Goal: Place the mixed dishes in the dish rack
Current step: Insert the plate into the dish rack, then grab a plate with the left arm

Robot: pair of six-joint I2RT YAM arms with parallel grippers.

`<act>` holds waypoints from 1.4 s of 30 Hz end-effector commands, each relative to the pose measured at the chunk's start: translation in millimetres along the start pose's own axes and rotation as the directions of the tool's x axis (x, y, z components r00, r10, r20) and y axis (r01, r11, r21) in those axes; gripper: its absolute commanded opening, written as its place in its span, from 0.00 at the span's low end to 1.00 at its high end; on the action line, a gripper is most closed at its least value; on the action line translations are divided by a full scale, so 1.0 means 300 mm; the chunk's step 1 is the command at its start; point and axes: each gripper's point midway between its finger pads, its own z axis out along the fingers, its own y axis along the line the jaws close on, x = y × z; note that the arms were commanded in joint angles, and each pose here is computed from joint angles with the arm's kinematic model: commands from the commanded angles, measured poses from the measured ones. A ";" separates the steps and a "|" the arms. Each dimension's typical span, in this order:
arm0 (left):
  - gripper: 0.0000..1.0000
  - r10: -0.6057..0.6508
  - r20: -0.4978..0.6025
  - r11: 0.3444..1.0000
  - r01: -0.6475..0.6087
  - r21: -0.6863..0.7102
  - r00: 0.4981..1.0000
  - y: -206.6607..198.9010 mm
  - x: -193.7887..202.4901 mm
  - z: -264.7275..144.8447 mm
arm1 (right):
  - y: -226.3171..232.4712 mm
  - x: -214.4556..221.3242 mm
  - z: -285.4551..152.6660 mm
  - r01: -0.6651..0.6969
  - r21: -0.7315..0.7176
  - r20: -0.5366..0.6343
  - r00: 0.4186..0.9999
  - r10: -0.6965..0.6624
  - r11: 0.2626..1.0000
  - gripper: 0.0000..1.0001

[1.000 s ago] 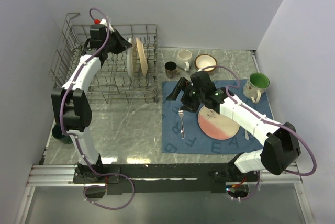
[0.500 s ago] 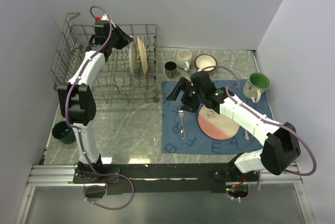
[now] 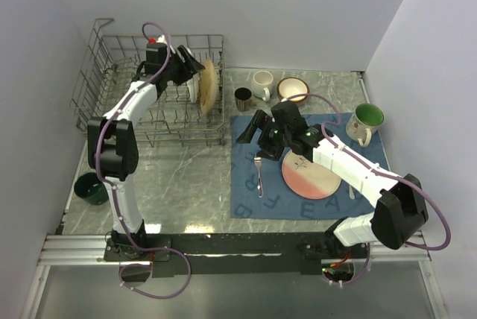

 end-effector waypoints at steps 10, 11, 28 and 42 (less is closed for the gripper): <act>0.84 0.085 0.137 0.989 -0.100 0.112 0.987 -0.219 -0.161 -0.158 | 0.037 -0.036 -0.061 0.011 -0.049 0.063 0.998 -0.008 0.999 1.00; 0.83 0.088 0.139 0.988 -0.104 0.112 0.986 -0.223 -0.165 -0.161 | 0.034 -0.032 -0.059 0.011 -0.047 0.060 0.998 -0.008 0.999 1.00; 0.82 0.300 0.051 0.941 -0.304 0.150 0.953 -0.340 -0.063 -0.323 | 0.019 -0.049 -0.064 0.044 -0.026 0.089 0.995 -0.041 0.999 1.00; 0.73 0.393 -0.162 0.918 -0.375 0.130 0.905 -0.298 0.231 -0.327 | -0.008 -0.023 -0.066 0.054 -0.029 0.076 0.996 -0.052 0.998 1.00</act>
